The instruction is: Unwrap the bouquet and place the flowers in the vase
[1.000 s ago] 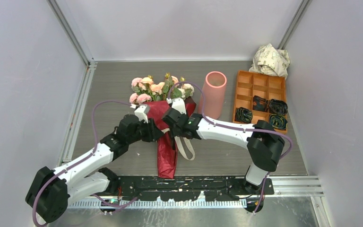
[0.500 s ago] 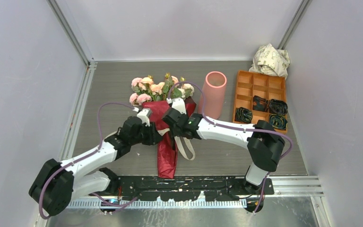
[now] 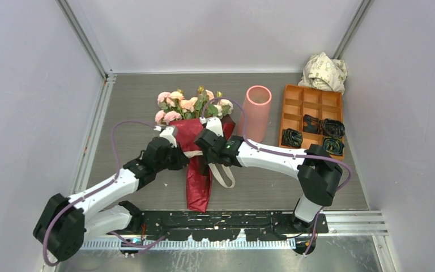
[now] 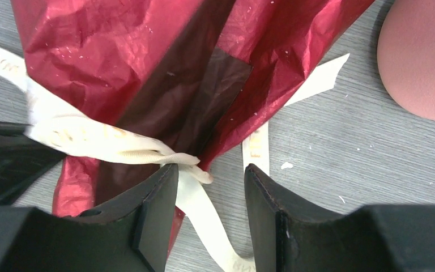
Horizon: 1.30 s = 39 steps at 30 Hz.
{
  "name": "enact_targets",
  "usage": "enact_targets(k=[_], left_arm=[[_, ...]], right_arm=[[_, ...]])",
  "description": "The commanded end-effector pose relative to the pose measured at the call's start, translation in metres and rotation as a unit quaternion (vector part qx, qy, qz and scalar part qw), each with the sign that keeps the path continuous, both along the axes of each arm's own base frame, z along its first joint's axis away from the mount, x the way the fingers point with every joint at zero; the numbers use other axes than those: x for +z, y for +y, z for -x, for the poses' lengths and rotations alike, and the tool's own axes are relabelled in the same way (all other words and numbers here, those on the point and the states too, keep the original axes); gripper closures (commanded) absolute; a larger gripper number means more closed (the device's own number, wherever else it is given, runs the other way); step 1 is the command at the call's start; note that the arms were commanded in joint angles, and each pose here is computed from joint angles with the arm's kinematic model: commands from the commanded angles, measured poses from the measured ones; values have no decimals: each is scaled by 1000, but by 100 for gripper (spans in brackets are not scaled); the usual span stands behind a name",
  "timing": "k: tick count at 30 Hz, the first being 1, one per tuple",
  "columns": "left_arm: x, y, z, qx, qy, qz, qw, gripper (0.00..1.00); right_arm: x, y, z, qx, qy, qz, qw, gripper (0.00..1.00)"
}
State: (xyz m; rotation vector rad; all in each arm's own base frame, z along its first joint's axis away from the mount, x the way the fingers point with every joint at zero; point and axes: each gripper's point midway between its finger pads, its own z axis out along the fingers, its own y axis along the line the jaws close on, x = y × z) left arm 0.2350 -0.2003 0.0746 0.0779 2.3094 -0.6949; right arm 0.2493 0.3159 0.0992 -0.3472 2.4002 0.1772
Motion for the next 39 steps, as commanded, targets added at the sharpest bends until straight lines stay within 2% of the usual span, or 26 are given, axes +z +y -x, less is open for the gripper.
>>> enact_targets(k=[1, 12, 25, 39], left_arm=[[48, 29, -21, 87, -66, -21, 994, 92], [45, 45, -1, 107, -47, -15, 993, 93], [50, 53, -5, 125, -48, -37, 990, 92], [60, 59, -3, 128, -57, -47, 989, 92]], right_arm=[[24, 8, -4, -7, -21, -39, 999, 48], [16, 22, -11, 2, -13, -33, 999, 48], [49, 41, 26, 37, 10, -128, 991, 47], [14, 49, 33, 41, 47, -116, 991, 49]])
